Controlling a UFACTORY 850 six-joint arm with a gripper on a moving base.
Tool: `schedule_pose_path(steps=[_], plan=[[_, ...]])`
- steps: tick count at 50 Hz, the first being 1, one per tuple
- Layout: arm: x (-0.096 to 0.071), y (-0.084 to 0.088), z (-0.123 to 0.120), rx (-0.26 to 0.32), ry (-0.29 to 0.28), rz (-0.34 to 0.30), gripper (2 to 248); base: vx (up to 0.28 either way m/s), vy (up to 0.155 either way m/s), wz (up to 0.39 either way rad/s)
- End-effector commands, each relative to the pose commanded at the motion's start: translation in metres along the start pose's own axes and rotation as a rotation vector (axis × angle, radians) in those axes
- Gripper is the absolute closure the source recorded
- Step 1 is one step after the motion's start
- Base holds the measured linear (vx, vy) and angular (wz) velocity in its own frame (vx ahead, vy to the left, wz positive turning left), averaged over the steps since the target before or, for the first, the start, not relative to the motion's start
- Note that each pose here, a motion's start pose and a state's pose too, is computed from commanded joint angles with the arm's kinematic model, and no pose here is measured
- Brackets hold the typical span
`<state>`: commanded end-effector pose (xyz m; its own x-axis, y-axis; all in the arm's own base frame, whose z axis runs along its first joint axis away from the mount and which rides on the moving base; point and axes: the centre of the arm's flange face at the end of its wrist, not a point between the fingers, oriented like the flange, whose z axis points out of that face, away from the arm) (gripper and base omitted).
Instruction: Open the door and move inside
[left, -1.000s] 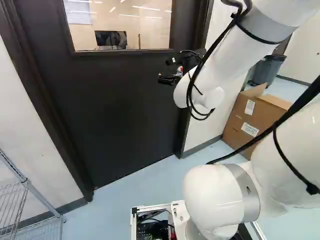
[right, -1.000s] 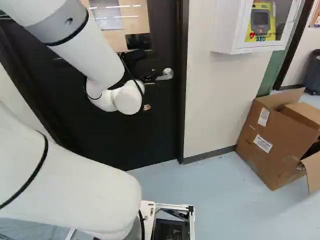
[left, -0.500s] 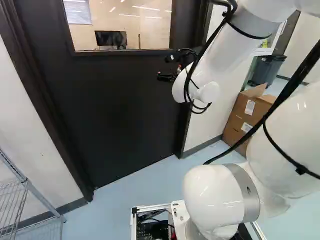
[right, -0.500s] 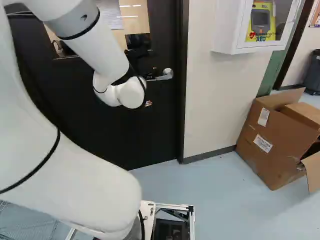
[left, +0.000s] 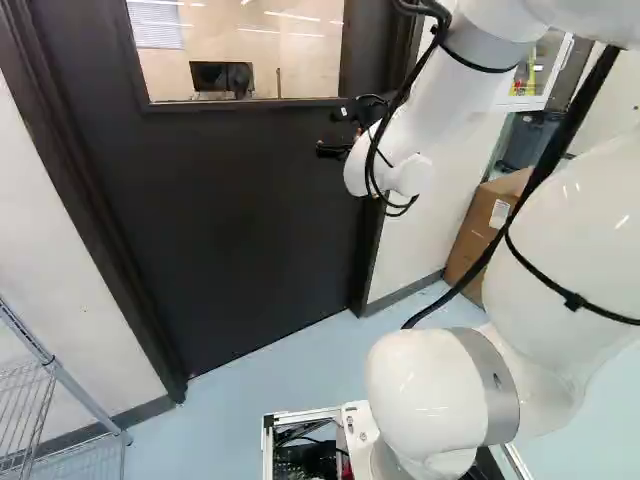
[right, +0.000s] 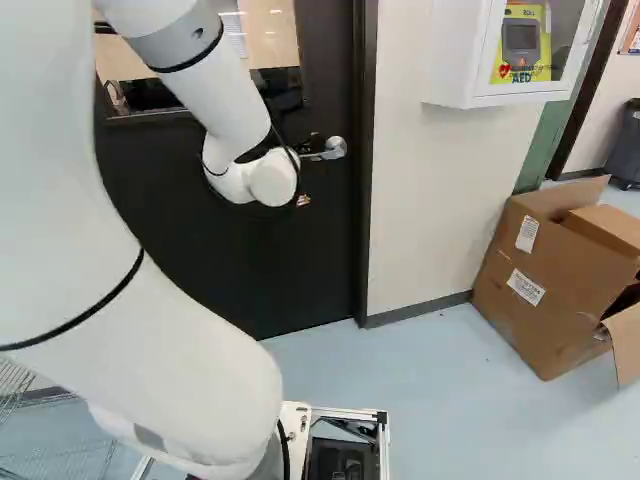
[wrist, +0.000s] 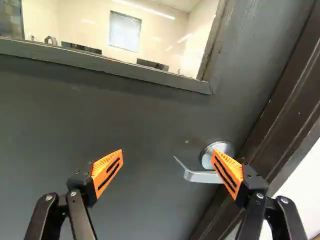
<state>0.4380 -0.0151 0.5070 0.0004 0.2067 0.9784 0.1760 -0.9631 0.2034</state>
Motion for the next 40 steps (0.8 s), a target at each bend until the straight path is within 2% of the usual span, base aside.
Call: schedule_pose_path(steps=[20,40], plan=[[-0.002,0.013,0.024,0.004,-0.005,-0.015,3,0.0,0.0,0.0],[-0.004,0.023,0.037,0.012,-0.009,-0.035,3,0.0,0.0,0.0]])
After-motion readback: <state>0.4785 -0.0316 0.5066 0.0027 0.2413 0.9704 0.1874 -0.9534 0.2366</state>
